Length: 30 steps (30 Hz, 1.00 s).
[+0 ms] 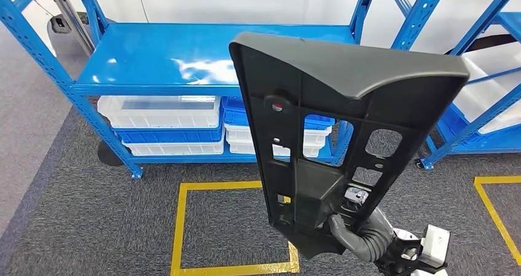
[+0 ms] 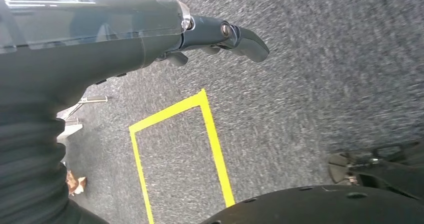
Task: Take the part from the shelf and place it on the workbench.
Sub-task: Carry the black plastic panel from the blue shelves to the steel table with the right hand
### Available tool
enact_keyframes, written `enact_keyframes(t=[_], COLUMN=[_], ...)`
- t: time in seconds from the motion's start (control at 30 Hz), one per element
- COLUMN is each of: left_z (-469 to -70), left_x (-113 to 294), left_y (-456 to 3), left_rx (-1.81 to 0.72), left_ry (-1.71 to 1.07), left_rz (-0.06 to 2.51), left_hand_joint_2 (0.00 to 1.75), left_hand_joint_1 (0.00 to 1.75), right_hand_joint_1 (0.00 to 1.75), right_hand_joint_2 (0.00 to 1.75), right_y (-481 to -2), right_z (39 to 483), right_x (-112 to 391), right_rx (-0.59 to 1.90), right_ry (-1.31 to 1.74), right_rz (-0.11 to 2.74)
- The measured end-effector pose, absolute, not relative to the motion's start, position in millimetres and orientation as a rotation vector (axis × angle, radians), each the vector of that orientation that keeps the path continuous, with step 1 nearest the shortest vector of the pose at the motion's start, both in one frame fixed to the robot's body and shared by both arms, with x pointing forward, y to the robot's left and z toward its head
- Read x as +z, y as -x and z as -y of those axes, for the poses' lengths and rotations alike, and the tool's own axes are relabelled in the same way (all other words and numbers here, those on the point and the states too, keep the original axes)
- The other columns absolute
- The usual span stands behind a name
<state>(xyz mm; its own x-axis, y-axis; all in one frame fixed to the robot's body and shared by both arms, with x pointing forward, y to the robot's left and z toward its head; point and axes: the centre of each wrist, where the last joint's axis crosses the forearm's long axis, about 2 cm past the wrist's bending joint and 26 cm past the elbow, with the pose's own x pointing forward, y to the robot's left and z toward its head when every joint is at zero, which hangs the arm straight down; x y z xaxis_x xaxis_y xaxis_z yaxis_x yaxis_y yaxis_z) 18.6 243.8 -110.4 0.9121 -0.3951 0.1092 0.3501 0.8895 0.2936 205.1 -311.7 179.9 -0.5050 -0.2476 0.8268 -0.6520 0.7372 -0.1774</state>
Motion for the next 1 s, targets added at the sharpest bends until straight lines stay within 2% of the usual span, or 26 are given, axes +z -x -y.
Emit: enact_keyframes(t=[0.73,1.0], left_z=[-244.8,-243.3], left_x=[-110.5,-110.5], left_y=[-15.2,-14.7], left_rx=[-0.38,-0.405], left_ry=[-0.289,-0.279], left_rz=[0.17,0.17], left_hand_joint_2=[1.75,1.75], left_hand_joint_1=[0.0,0.0], right_hand_joint_1=[1.75,1.75], right_hand_joint_2=[1.75,1.75], right_y=[-208.1,-188.4], right_z=[307.9,310.5], right_x=[178.4,173.3], right_rx=[0.595,0.556], right_ry=[-0.708,-0.675], right_rz=[2.071,2.051])
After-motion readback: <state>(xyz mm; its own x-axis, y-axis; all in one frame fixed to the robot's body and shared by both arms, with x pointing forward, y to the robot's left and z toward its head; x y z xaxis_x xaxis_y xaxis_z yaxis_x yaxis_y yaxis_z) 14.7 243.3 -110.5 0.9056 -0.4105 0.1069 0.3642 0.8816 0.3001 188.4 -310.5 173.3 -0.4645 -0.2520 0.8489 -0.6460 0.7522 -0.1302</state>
